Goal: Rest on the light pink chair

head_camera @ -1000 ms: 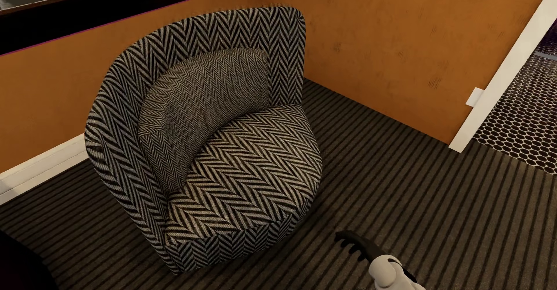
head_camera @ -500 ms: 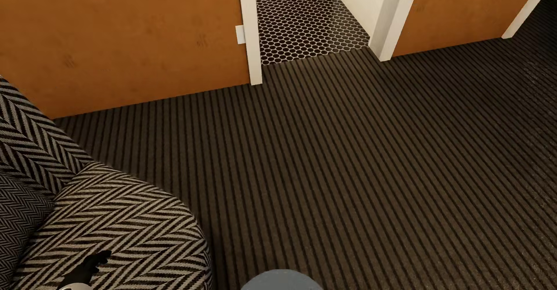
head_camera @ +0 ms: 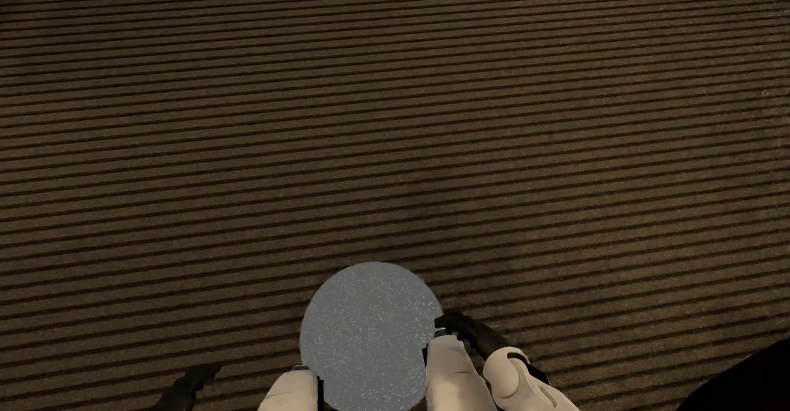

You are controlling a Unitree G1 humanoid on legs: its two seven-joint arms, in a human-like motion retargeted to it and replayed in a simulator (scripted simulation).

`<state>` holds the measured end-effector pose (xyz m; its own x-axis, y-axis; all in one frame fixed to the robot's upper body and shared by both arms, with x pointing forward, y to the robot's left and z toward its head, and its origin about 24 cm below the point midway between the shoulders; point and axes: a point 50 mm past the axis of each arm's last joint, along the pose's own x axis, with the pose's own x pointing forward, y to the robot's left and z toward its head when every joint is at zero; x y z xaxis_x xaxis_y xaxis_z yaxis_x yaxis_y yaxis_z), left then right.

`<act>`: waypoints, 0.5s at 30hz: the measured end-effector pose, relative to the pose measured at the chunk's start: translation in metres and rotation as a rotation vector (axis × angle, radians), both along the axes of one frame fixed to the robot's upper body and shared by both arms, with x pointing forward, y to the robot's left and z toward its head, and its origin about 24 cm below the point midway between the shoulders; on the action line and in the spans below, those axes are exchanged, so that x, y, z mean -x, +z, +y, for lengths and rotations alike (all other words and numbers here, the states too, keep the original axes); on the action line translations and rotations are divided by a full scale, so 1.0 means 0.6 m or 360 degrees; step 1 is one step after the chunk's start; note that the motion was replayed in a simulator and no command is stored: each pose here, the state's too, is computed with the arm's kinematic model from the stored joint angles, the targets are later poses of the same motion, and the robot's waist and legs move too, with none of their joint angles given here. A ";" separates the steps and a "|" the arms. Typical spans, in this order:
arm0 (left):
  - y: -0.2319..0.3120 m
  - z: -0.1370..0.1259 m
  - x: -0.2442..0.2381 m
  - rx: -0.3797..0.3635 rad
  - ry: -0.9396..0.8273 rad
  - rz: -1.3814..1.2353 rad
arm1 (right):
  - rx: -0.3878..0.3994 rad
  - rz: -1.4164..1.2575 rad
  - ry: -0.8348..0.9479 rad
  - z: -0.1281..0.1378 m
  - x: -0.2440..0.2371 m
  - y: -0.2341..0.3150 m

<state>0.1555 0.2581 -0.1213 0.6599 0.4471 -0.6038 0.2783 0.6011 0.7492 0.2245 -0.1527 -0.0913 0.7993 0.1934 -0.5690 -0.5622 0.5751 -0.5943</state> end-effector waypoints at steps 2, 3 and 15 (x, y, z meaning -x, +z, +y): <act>0.000 -0.001 0.002 0.0006 0.0155 -0.0070 | 0.0166 0.0043 -0.0067 -0.039 0.009 -0.012; 0.004 -0.001 -0.007 0.0021 0.0148 -0.0100 | 0.0197 0.0015 -0.0134 -0.061 -0.005 -0.003; 0.127 0.049 -0.142 -0.0238 -0.0128 -0.0560 | 0.0181 -0.0271 -0.0518 -0.154 -0.090 0.087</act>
